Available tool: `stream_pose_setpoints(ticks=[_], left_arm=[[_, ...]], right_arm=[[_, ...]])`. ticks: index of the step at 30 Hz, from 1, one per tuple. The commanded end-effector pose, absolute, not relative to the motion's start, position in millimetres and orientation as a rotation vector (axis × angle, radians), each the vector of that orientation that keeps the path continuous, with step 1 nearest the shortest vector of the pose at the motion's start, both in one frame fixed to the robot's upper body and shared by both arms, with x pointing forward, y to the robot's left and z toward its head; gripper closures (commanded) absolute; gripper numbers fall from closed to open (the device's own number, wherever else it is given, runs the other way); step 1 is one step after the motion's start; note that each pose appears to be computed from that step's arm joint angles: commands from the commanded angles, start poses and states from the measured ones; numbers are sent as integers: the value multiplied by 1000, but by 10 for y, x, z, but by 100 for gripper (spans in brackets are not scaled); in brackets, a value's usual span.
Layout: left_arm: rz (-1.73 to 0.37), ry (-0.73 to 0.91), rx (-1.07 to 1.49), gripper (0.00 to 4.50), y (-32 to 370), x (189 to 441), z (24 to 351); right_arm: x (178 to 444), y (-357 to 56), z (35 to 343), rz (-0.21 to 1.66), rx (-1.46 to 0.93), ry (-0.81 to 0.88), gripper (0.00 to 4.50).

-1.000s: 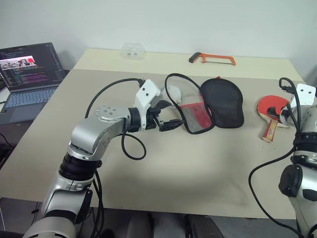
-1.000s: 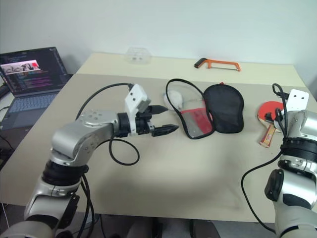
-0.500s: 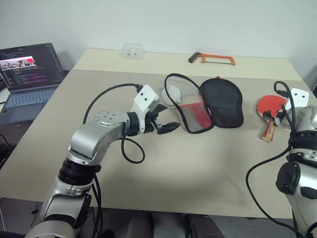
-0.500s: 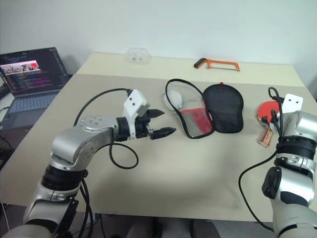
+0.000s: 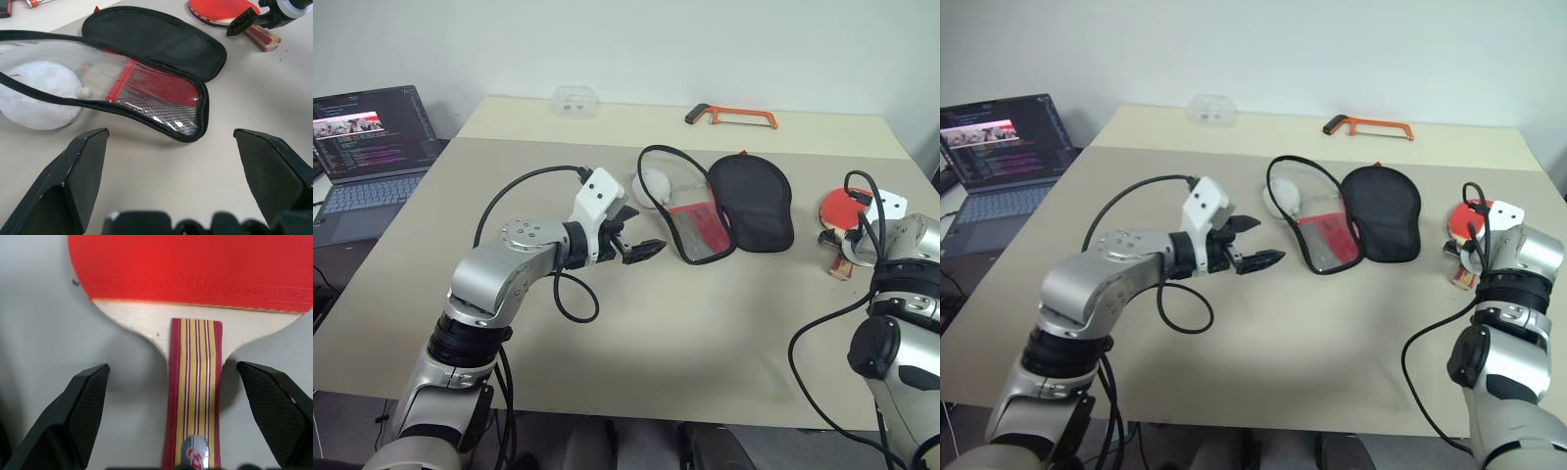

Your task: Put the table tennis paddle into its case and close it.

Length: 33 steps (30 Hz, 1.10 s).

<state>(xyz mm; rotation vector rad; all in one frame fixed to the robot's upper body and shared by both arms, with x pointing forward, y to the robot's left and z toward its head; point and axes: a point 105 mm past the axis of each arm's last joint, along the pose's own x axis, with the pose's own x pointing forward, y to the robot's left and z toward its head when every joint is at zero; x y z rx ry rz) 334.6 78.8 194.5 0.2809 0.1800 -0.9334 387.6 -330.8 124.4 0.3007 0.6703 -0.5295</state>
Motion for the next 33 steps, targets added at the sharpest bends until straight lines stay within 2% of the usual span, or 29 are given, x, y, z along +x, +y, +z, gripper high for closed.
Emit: stream_pose_setpoints(ticks=[1, 4, 5, 10, 11, 15, 22, 25, 29, 33], left_arm=[[-921, 117, 294, 0, 798, 3323, 2099], [-917, 115, 292, 0, 796, 3327, 2106], [-916, 115, 292, 0, 795, 3326, 2109], [-908, 116, 294, 0, 811, 3336, 2111], [-906, 116, 294, 0, 815, 3339, 2114], [-901, 116, 293, 0, 822, 3348, 2117], [-893, 119, 291, 0, 836, 3347, 2100], [-890, 121, 289, 0, 846, 3350, 2098], [-884, 125, 291, 0, 856, 3358, 2093], [-885, 124, 291, 0, 847, 3357, 2096]], right_arm=[[3900, -3414, 1337, -596, 339, 612, 39], [3925, -3389, 1325, -593, 344, 609, 119], [3932, -3377, 1319, -590, 344, 610, 163], [3945, -3375, 1322, -601, 343, 602, 328], [3948, -3383, 1334, -604, 332, 596, 340], [3994, -3350, 1443, -587, 298, 563, 340], [4153, -3072, 2072, -506, 203, 393, 340], [4173, -2955, 2224, -479, 179, 359, 340], [4267, -2485, 2428, -348, 171, 317, 340], [4327, -2125, 2388, -259, 185, 331, 340]])
